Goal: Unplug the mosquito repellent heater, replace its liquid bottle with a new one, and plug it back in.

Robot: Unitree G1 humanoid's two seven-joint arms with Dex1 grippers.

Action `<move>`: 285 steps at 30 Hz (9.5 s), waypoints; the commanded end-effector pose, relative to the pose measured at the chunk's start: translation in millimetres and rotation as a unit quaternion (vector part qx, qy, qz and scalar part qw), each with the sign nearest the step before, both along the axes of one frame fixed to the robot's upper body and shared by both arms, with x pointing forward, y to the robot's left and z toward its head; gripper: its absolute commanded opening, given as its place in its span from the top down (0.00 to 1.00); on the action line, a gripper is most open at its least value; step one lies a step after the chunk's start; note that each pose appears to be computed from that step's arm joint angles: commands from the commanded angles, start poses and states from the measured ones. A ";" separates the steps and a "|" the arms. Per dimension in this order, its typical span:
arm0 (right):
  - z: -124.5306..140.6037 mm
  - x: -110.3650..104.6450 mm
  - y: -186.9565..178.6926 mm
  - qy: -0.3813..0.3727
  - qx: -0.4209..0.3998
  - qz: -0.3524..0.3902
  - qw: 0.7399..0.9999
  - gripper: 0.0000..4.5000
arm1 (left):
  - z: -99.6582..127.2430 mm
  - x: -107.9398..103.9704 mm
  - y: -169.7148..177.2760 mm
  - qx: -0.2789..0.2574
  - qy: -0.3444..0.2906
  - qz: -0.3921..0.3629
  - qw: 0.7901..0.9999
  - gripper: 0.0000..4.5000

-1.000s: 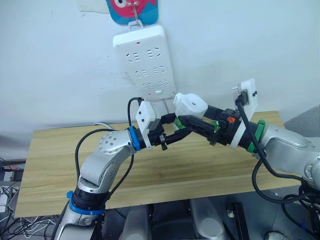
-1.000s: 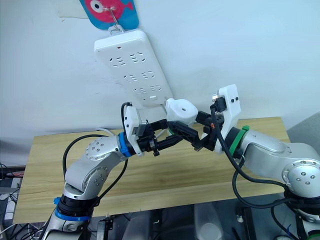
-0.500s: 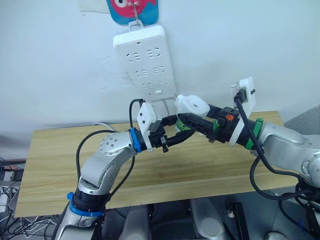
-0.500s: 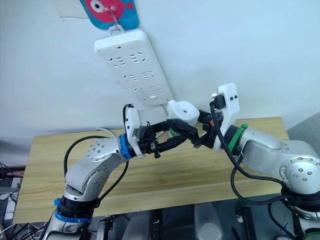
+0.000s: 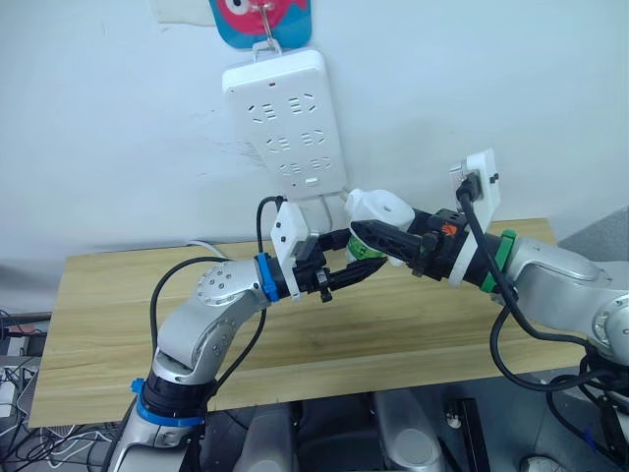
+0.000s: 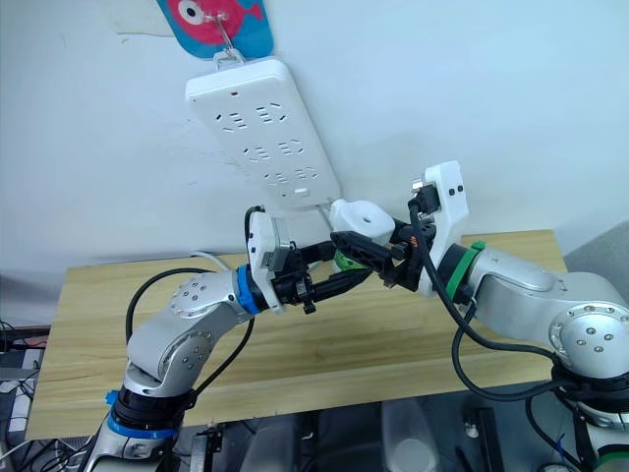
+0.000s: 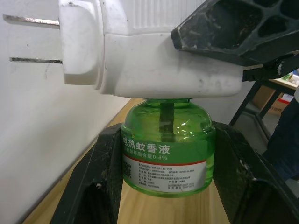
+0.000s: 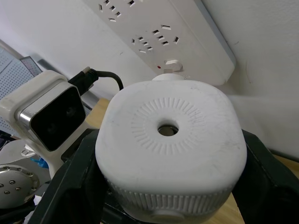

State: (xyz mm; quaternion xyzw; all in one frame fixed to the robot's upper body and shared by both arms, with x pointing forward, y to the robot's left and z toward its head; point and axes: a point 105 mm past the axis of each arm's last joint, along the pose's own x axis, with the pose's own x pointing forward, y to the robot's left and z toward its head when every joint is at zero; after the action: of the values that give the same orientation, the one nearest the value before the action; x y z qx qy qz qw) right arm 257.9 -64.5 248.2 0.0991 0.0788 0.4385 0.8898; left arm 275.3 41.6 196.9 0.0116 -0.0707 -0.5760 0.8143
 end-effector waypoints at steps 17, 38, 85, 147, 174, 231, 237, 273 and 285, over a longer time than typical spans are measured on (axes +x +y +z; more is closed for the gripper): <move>7.5 -4.5 2.4 -0.011 0.011 0.007 1.000 0.32 | 1.0 -10.6 3.5 0.010 -0.025 -0.027 0.999 0.00; 21.0 -8.4 -3.8 -0.116 -0.021 0.053 0.992 0.32 | 11.3 -5.5 45.2 0.026 -0.033 0.026 0.999 0.00; 25.5 -12.8 0.7 -0.199 -0.087 0.114 0.969 0.32 | 57.7 50.0 100.1 -0.021 -0.099 0.087 0.991 0.00; 30.4 14.9 20.2 -0.157 -0.178 -0.017 0.971 0.32 | 67.4 57.1 89.1 -0.038 -0.086 0.066 0.993 0.71; 40.1 18.4 29.3 -0.165 -0.151 -0.063 0.973 0.32 | 63.5 60.7 74.2 -0.040 -0.081 0.058 0.994 0.71; 46.2 24.0 51.5 -0.156 -0.080 -0.053 0.983 0.01 | 76.1 52.9 60.6 -0.058 -0.066 0.033 0.996 0.71; 52.4 19.1 41.3 -0.169 -0.080 -0.019 0.982 0.01 | 71.8 54.1 68.7 -0.049 -0.067 0.037 0.996 0.71; 49.5 -21.6 -10.4 -0.234 -0.135 0.208 0.940 0.01 | 62.9 55.3 101.6 -0.022 -0.060 0.045 0.997 0.71; 41.9 -20.0 -15.5 -0.241 -0.145 0.214 0.936 0.01 | 53.0 61.4 109.6 0.010 -0.075 0.046 0.996 0.71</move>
State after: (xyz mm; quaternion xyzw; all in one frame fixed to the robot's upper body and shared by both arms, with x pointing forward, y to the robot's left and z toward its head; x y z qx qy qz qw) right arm 243.8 -80.3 285.2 -0.1428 -0.0361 0.6105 0.7782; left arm 335.7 144.5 254.0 0.0591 -0.1349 -0.5412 0.8279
